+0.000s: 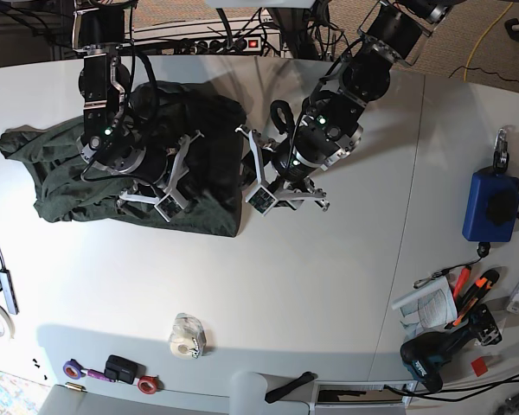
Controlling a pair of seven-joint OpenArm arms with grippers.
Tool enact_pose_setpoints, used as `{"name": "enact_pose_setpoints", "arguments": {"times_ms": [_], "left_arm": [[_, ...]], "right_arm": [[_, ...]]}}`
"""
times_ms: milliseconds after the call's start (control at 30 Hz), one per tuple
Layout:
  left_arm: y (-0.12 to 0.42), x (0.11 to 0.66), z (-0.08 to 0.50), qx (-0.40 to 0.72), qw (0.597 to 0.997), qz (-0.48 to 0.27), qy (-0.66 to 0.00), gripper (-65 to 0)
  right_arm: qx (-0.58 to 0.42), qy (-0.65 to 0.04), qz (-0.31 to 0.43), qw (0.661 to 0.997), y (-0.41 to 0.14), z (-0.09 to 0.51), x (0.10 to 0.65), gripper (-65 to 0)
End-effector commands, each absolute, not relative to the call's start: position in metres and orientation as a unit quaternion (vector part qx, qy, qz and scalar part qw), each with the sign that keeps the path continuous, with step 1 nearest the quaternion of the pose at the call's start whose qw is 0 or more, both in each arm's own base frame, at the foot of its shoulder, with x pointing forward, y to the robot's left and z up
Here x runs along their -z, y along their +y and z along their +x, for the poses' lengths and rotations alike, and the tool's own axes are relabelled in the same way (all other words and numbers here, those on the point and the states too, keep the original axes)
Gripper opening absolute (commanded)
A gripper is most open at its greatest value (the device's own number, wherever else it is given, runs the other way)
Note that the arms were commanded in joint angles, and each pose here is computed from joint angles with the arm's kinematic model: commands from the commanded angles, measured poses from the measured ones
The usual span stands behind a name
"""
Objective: Layout the t-shirt on the table in an organized manner, then fold the t-shirt properly
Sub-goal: 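Move the right gripper onto the folded shirt and grasp its edge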
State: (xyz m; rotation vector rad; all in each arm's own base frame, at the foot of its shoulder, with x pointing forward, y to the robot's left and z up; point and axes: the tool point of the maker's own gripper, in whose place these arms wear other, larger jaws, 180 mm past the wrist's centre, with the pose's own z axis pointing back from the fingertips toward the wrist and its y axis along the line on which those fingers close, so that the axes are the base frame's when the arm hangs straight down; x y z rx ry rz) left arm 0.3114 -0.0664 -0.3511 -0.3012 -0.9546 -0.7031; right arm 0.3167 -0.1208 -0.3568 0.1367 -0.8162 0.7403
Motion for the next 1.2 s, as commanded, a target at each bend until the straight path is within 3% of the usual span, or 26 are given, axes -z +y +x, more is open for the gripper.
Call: {"name": "enact_pose_setpoints", "arguments": {"times_ms": [0,633,700,767,800,967,1167], "left_arm": [[-0.072,0.335,0.319,0.322,0.807,-0.152,-0.472,-37.1],[-0.072,0.339,0.314,0.321,0.810,-0.156,-0.466,-37.1],[-0.072,0.339,0.314,0.321,0.810,-0.156,-0.466,-37.1],[-0.072,0.339,0.314,0.321,0.810,-0.156,-0.466,-37.1],[-0.072,0.339,0.314,0.321,0.810,-0.156,-0.466,-37.1],[-0.072,0.339,0.314,0.321,0.810,-0.155,-0.466,-37.1],[-0.072,0.340,0.314,0.321,0.810,-0.155,-0.466,-37.1]], "right_arm": [[-0.353,-0.424,0.065,0.831,-0.118,0.330,0.337,-57.2],[-0.335,-0.500,-0.078,0.795,-0.153,0.399,0.272,-56.8],[-0.334,-0.494,-0.081,0.799,-0.155,0.398,0.273,-50.1],[-0.327,-0.477,-0.070,0.813,-0.156,0.394,0.279,-37.5],[-0.319,-0.466,-0.056,0.823,-0.155,0.391,0.283,-34.5],[-0.283,-0.413,0.034,0.865,-0.147,0.371,0.299,-34.2],[-0.273,-0.378,0.066,0.883,-0.147,0.355,0.311,-34.3]]}}
